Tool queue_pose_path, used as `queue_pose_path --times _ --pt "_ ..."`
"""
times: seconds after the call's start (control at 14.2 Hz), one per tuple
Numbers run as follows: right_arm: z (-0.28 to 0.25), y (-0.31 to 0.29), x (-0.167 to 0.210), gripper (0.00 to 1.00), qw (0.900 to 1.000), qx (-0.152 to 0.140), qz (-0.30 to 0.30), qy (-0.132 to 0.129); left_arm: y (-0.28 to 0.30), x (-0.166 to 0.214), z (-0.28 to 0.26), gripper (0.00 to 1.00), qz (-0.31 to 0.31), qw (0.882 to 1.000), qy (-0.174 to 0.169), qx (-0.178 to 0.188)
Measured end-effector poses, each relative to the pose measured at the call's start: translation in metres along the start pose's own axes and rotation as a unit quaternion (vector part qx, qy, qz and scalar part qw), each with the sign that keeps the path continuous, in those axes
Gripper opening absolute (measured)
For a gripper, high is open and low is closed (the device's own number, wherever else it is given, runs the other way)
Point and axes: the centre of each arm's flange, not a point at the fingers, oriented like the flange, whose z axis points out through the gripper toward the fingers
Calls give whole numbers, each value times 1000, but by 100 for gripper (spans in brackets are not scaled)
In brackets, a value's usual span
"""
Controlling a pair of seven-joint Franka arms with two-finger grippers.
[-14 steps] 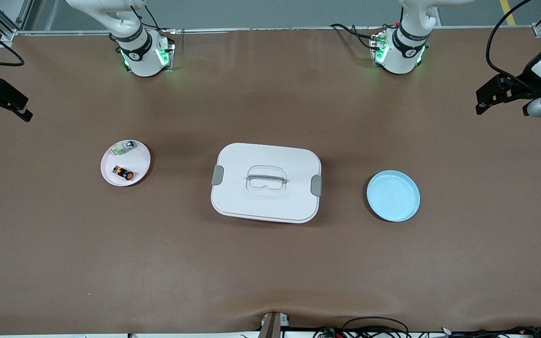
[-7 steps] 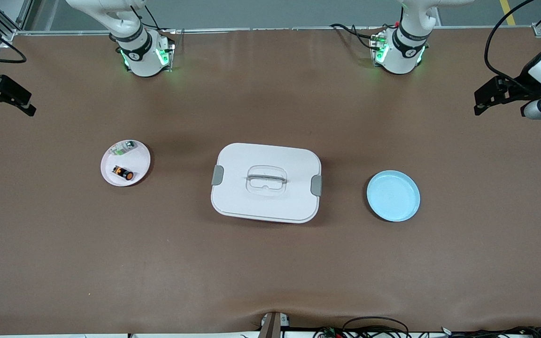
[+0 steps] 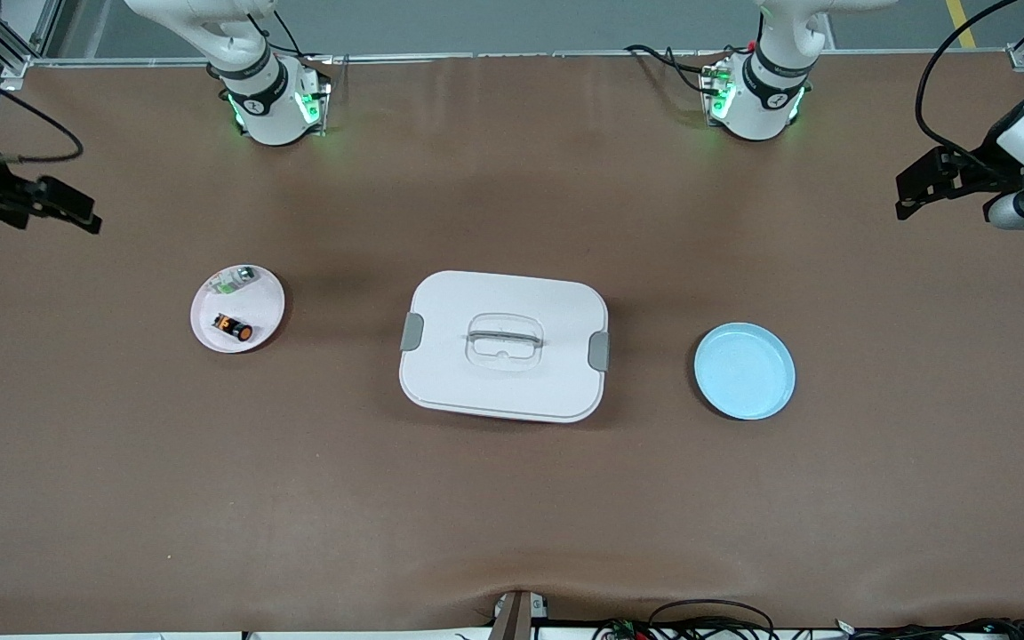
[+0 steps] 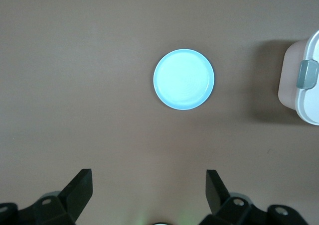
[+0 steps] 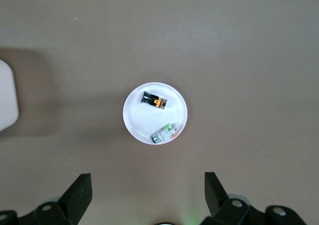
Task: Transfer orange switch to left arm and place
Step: 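Reach the right gripper down to the orange switch on the white plate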
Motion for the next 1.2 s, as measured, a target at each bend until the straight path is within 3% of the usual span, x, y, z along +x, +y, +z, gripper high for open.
queue_pose_path --times 0.28,0.63,0.91,1.2 --pt "79 2 14 100 998 0 70 -2 0 0 1 100 0 1000 -1 0" --pt "180 3 9 100 995 7 94 44 0 0 2 100 0 1000 -2 0" --pt "245 2 9 100 990 41 129 34 0 0 2 100 0 1000 -2 0" --pt "300 3 25 100 986 53 155 35 0 0 2 100 0 1000 -3 0"
